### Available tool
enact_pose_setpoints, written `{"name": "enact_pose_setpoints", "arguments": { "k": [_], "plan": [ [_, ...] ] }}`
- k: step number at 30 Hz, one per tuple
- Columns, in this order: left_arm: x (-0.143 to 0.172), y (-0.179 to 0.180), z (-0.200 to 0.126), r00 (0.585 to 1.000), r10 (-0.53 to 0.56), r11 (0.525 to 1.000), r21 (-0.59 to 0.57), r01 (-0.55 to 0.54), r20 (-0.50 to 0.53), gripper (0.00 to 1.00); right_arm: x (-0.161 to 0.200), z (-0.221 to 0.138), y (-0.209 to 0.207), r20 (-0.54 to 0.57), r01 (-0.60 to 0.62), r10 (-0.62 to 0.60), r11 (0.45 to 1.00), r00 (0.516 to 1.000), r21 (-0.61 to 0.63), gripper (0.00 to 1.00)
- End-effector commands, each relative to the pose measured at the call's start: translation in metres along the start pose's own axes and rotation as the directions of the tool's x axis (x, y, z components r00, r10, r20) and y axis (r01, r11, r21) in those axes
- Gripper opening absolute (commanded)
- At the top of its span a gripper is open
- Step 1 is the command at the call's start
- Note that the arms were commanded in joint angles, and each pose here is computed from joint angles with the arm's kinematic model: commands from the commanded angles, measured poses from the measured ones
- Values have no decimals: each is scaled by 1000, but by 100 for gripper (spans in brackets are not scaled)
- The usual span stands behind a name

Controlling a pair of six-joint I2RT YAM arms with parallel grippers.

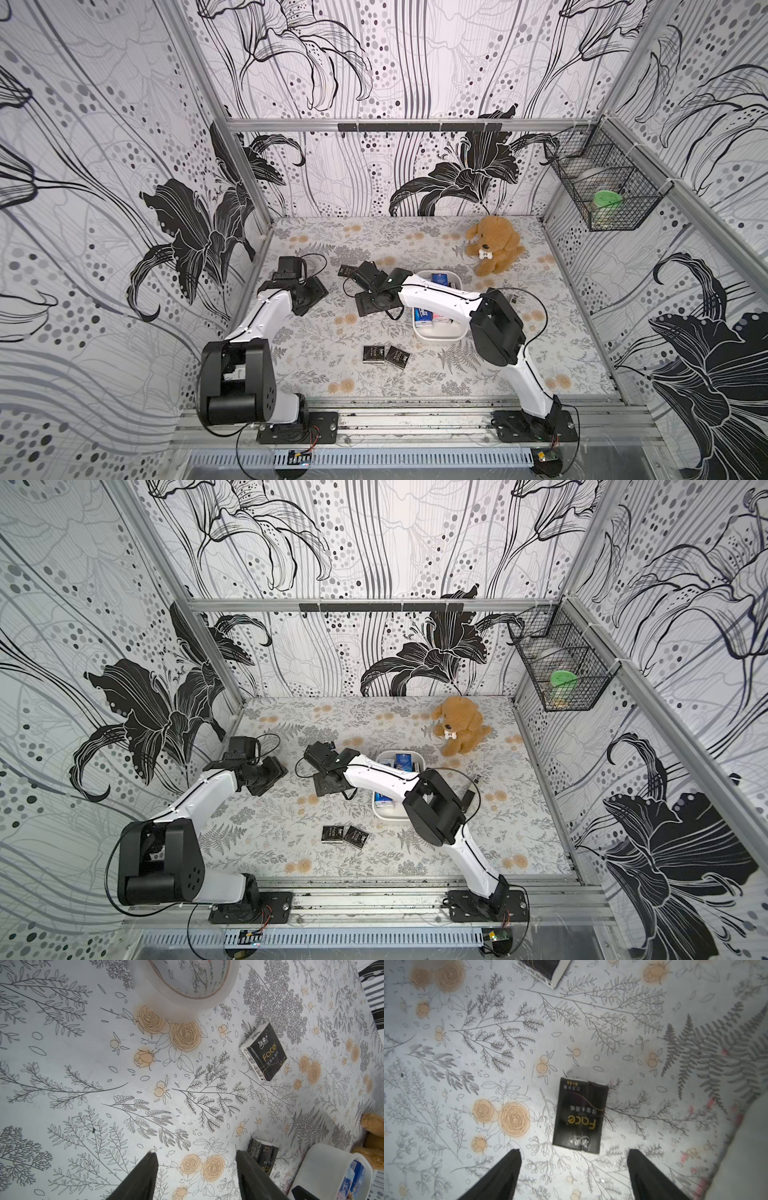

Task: Put the pocket tissues into the storage box
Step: Pick up the pocket tissues from the center of the board.

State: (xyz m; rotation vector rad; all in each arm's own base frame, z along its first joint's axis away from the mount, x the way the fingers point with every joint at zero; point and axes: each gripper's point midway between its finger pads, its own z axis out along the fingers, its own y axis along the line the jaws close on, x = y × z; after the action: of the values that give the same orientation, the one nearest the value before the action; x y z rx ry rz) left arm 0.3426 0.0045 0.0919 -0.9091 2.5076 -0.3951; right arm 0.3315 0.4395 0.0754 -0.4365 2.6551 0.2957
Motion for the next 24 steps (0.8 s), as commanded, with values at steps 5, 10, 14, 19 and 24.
{"name": "enact_pose_setpoints", "arguments": {
  "k": [5, 10, 14, 19, 24],
  "plan": [
    [0, -6, -14, 1000, -3, 999, 50, 2, 19, 65, 5, 34, -8, -58, -12, 19, 994, 998, 111, 85],
    [6, -5, -15, 1000, -7, 998, 68, 6, 10, 65, 8, 45, -9, -70, -19, 29, 991, 997, 129, 83],
    [12, -8, -15, 1000, -10, 995, 96, 11, -13, 65, 11, 51, -13, -78, -25, 37, 990, 996, 139, 82],
    [13, -11, -16, 1000, -17, 993, 114, 18, -15, 65, 12, 55, -15, -75, -30, 41, 990, 996, 139, 65],
    [14, -12, -16, 1000, -16, 992, 122, 19, -21, 65, -2, 41, -13, -13, -42, 44, 992, 999, 119, 51]
  ]
}}
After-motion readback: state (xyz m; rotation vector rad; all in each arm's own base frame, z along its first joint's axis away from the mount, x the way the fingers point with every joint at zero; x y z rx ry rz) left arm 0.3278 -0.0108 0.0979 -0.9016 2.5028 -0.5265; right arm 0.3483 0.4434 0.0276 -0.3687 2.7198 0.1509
